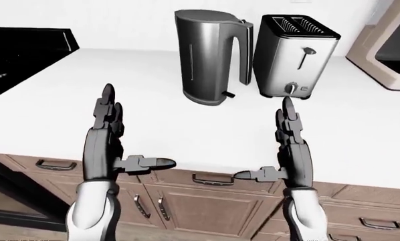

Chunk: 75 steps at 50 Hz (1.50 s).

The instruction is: Press down the lever to turn on the electric kettle.

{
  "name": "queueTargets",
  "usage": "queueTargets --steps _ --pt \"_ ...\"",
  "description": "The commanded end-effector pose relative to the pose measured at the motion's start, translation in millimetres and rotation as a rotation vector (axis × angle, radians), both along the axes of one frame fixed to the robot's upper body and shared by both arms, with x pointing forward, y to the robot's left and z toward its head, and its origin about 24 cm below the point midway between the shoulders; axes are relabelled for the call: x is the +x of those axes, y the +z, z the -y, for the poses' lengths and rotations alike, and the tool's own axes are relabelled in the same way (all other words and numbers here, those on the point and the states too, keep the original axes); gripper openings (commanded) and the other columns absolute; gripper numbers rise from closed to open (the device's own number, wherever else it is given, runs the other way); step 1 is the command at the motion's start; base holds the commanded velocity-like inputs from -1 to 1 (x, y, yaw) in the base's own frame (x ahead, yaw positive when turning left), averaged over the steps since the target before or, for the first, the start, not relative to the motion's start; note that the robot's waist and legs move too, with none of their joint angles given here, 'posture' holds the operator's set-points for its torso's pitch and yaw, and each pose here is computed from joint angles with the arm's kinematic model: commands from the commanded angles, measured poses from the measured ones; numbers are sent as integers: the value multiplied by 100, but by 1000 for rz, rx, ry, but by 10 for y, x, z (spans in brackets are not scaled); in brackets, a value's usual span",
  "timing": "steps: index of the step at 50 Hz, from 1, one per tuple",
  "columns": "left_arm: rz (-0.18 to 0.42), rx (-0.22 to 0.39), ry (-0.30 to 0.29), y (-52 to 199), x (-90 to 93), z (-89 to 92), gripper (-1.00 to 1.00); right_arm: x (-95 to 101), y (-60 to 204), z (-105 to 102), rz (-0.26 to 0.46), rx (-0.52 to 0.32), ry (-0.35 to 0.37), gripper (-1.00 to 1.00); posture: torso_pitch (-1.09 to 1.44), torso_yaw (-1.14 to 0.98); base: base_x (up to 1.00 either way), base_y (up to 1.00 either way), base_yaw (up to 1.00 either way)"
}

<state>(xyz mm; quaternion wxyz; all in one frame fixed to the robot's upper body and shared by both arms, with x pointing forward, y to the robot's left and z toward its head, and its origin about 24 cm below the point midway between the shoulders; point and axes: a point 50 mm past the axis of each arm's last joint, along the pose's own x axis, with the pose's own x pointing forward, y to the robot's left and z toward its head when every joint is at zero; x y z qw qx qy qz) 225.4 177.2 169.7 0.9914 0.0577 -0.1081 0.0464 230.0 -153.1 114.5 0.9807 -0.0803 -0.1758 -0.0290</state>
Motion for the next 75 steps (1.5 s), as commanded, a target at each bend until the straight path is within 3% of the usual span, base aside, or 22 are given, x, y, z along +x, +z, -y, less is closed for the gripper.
queueTargets --steps 1,33,43,46,47,50,54,65,75 --pt "86 8 -20 138 -37 37 100 -19 153 8 84 -4 -2 100 0 0 11 0 0" --pt "86 3 -20 103 -54 38 100 -78 224 3 116 42 15 100 0 0 2 0 0" --pt "85 0 -18 92 -48 31 100 -99 351 2 128 -8 -57 100 0 0 0 0 0" --pt "85 0 -17 89 -50 31 100 -117 410 -19 122 -14 -41 100 0 0 0 0 0" --pt "85 1 -17 94 -52 32 100 -139 439 -60 109 43 42 100 0 0 0 0 0" --pt "84 -1 -17 85 -50 25 100 -188 544 -92 124 39 59 100 0 0 0 0 0" --pt "85 -2 -15 92 -52 21 100 -232 660 -197 124 -23 92 100 0 0 0 0 0" --pt "87 -6 -12 99 -58 10 100 -290 1005 -258 78 -252 10 100 0 0 0 0 0" --pt "88 -9 -9 115 -52 -2 100 -240 1155 -392 19 -439 15 100 0 0 0 0 0"
